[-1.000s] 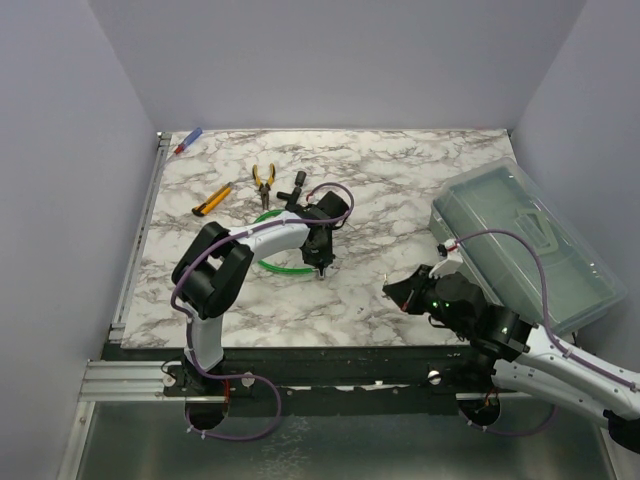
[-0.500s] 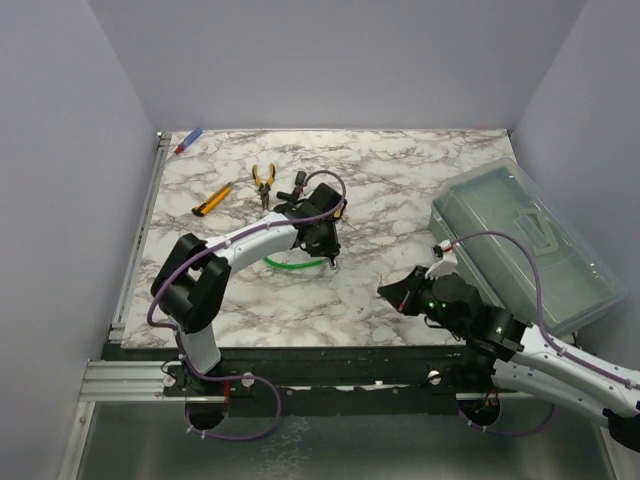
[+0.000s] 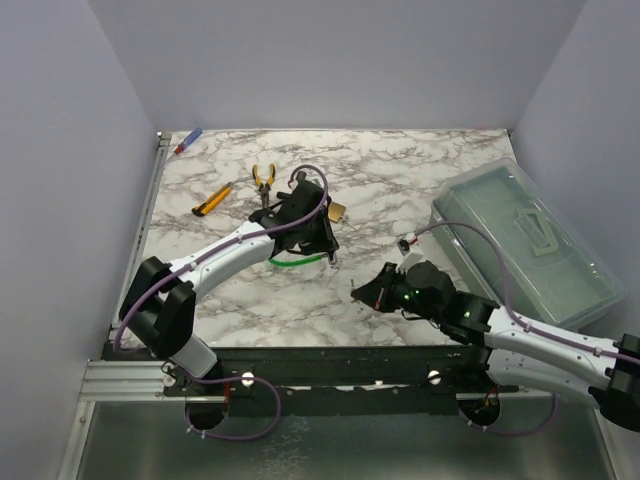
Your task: Unlock with the key
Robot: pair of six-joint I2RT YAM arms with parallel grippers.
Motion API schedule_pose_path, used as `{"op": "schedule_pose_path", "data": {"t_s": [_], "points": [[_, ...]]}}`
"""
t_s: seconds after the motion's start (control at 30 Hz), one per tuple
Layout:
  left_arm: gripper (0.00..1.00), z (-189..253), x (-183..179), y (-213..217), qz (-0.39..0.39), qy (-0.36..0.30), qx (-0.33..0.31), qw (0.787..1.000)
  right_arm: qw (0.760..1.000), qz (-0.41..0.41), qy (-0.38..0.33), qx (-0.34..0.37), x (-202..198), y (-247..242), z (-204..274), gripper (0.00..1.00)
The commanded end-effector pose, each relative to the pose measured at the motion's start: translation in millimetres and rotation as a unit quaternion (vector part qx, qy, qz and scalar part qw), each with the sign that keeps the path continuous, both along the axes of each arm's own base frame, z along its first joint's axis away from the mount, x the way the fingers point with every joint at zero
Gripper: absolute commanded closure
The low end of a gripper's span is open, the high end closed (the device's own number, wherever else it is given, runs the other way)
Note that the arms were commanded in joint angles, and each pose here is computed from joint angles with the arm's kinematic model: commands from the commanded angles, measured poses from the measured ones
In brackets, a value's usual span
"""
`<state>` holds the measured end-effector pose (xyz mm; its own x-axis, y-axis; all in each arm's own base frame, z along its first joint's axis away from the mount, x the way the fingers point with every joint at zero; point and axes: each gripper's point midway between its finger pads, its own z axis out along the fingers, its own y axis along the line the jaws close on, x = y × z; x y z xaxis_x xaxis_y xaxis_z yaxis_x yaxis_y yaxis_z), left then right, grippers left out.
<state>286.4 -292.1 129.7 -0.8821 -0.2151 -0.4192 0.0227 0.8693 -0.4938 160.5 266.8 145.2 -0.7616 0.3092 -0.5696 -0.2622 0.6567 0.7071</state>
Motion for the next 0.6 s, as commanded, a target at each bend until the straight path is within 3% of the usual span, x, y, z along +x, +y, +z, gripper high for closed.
{"op": "schedule_pose_path", "data": {"t_s": [0.0, 0.43, 0.57], "points": [[1.0, 23, 0, 0, 0.001, -0.027, -0.042, 0.999, 0.997, 0.044, -0.013, 0.064, 0, 30, 32, 0.99], [1.0, 36, -1, -2, 0.008, -0.041, -0.083, 0.996, 0.98, 0.097, 0.029, 0.17, 8, 52, 19, 1.0], [1.0, 41, 1, 3, 0.011, -0.049, -0.084, 0.995, 0.979, 0.107, 0.029, 0.172, 9, 56, 18, 1.0]]}}
